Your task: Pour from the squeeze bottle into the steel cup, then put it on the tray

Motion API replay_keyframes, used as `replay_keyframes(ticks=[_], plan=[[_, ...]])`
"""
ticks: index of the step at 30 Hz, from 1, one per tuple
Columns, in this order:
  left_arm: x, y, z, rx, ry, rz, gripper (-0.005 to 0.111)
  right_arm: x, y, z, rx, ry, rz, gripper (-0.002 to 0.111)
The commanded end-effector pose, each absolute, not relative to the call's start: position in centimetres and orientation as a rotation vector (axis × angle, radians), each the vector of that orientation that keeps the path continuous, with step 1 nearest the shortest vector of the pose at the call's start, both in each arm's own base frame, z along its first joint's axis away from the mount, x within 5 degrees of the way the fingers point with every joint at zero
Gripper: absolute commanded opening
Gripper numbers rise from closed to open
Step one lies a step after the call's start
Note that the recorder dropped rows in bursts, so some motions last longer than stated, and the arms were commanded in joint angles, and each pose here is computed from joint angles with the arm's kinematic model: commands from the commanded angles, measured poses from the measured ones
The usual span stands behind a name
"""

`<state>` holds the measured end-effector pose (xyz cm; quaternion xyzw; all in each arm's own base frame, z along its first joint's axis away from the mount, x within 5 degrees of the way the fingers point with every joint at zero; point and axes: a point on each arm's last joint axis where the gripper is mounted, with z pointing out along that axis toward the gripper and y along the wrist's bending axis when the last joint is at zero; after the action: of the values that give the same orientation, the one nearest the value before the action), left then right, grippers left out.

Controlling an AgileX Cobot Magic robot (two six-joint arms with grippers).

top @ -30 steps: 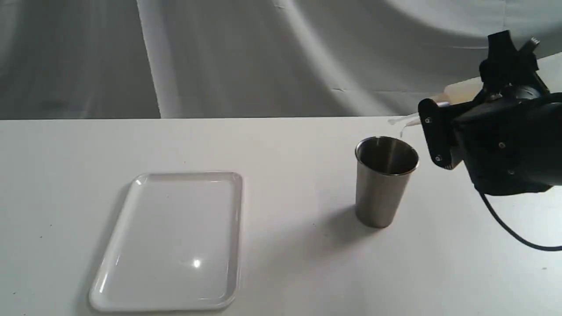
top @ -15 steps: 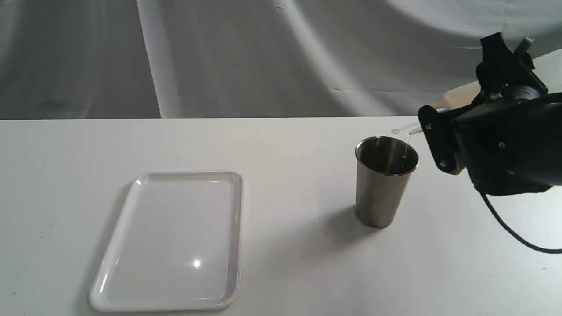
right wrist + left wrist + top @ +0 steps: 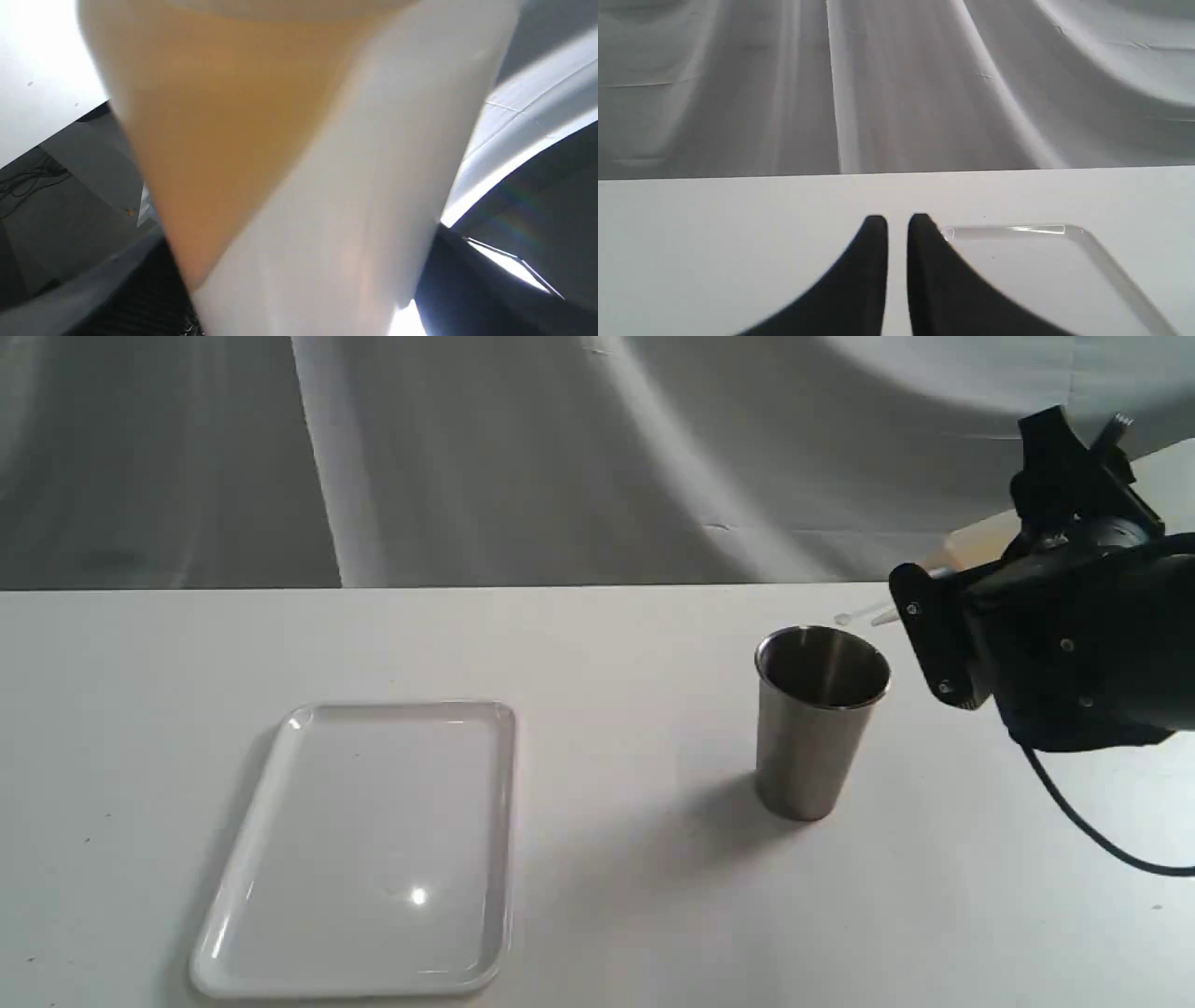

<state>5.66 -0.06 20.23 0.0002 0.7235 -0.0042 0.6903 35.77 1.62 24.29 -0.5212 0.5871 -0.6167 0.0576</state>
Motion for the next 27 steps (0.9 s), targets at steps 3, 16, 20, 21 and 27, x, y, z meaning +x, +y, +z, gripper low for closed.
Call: replay_keyframes(ticks=[3, 16, 20, 21, 27], plan=[[5.64, -0.06, 20.12, -0.005, 1.616, -0.015, 0.008, 35.77, 1.64, 25.18, -1.549, 1.747, -1.926, 0.048], [5.64, -0.06, 20.12, -0.003, 1.616, -0.012, 0.008, 35.79, 1.67, 25.16, -1.612, 1.721, -1.944, 0.048], [5.64, -0.06, 20.12, -0.005, 1.616, -0.014, 0.008, 35.79, 1.67, 25.16, -1.612, 1.721, -1.944, 0.048], [5.64, -0.06, 20.12, -0.005, 1.616, -0.014, 0.008, 35.79, 1.67, 25.16, -1.612, 1.721, -1.944, 0.048], [5.64, -0.06, 20.12, -0.005, 1.616, -0.014, 0.008, 35.79, 1.67, 25.16, -1.612, 1.721, -1.944, 0.048]])
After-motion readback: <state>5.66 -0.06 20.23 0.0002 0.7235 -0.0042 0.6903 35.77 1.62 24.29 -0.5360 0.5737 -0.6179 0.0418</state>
